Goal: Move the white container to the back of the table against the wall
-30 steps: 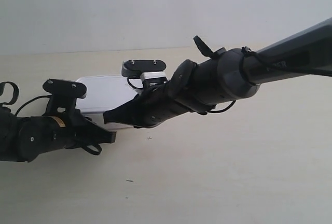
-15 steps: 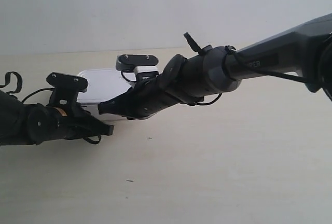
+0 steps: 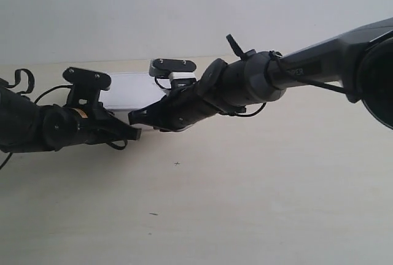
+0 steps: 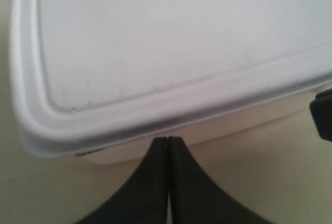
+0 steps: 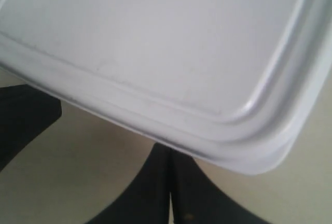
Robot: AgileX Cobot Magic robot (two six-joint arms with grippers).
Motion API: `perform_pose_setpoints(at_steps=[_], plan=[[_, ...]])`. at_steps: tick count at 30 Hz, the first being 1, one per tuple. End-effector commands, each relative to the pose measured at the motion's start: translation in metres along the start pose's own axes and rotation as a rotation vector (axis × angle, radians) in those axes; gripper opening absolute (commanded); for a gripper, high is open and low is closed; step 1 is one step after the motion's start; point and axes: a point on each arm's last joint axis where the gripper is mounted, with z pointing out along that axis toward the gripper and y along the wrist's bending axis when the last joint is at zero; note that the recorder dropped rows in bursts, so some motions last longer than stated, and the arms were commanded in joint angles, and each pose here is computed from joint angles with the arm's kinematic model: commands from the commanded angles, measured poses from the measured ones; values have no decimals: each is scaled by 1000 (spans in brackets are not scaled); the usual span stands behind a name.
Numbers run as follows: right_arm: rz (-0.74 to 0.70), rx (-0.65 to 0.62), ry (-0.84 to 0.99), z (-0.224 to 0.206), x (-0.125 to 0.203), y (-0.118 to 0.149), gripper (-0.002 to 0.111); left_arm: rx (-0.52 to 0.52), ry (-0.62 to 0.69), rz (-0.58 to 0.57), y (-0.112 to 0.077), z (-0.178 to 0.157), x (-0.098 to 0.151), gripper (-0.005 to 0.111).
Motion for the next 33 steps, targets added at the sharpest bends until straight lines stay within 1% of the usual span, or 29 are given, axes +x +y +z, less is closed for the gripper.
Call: perform_pose_setpoints(at_steps=[1, 6, 15, 19, 22, 26, 28, 33], plan=[[-26, 10, -55, -3, -15, -1, 0, -19, 14, -6, 8, 13, 3, 0], [-19, -2, -57, 2, -22, -4, 0, -30, 5, -17, 13, 22, -1, 0], [11, 21, -95, 20, -27, -15, 0, -30, -12, 3, 12, 37, -7, 0], [14, 28, -116, 25, -29, -16, 0, -31, -35, 4, 11, 41, -13, 0], [23, 48, -142, 29, -30, -19, 0, -32, -51, 24, 11, 44, -19, 0], [27, 75, -174, 31, -31, -24, 0, -33, -62, 23, 10, 50, -22, 0], [27, 93, -203, 30, -34, -26, 0, -33, -67, 41, 10, 57, -24, 0], [27, 118, -245, 29, -37, -28, 0, -32, -71, 39, 9, 70, -26, 0]])
